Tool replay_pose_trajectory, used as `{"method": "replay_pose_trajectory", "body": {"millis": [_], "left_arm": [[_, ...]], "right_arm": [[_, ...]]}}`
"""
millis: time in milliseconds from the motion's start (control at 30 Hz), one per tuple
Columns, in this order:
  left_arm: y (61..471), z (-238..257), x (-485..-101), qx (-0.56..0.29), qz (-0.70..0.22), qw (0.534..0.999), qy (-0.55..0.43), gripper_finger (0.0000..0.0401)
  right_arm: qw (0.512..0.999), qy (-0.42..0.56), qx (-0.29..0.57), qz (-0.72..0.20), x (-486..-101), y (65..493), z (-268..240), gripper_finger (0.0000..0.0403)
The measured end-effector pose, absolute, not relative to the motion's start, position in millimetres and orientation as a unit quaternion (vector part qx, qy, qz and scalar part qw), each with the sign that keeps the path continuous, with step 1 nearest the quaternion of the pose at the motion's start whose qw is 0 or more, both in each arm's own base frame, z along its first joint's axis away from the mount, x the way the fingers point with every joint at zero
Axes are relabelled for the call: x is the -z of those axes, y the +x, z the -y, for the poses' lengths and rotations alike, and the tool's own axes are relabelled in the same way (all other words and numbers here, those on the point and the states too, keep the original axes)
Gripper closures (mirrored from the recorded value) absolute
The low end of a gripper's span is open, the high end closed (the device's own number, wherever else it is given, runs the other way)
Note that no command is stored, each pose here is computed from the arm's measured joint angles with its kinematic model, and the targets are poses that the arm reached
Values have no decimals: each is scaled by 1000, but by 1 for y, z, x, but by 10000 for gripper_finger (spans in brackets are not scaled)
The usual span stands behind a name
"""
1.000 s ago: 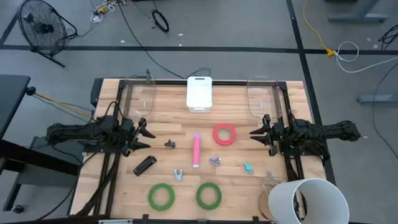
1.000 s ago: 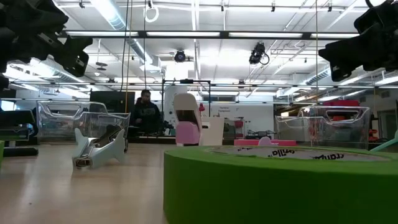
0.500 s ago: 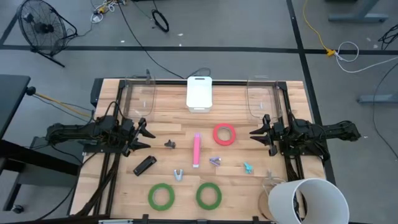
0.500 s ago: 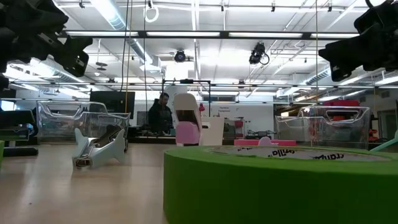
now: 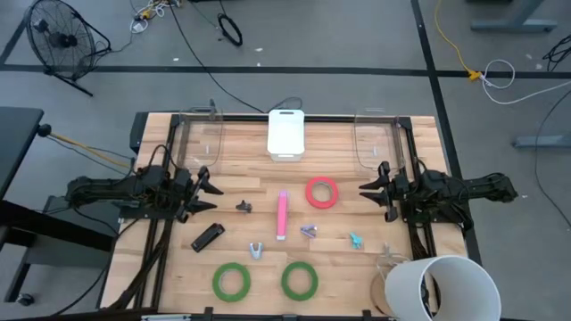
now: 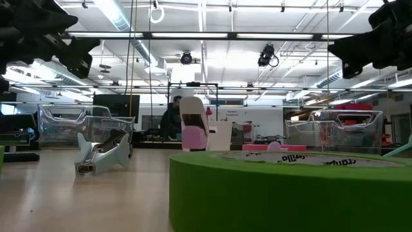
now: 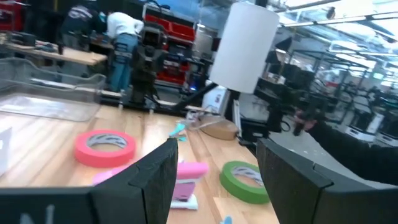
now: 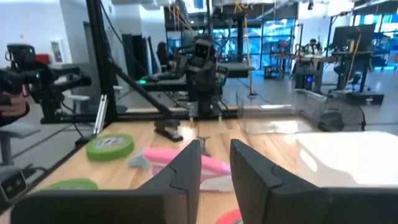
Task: Pick and place Stapler, Stapler remover, tape
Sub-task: Put the pink tape into the left transparent bin
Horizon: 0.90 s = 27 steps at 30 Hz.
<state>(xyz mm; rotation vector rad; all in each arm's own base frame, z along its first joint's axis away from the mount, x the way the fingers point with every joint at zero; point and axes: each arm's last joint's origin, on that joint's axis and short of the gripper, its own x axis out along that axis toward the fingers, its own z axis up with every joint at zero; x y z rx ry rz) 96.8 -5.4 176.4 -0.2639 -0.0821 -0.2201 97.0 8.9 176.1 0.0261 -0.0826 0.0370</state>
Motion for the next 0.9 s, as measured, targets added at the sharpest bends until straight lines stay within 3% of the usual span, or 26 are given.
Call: {"method": "replay_pose_trajectory", "body": {"millis": [300, 667, 767, 900], "left_arm": [[97, 1, -178, 25, 64, 993, -97, 179], [97, 0, -179, 8, 71, 993, -98, 179], [97, -2, -182, -13, 84, 991, -100, 179], [97, -2, -181, -21, 84, 990, -108, 179]], "right_arm": [[993, 18, -8, 114, -190, 95, -8, 314], [983, 131, -41, 123, -193, 94, -9, 314], [974, 139, -27, 176, -202, 91, -8, 314], [960, 79, -35, 267, -225, 86, -8, 314]]}}
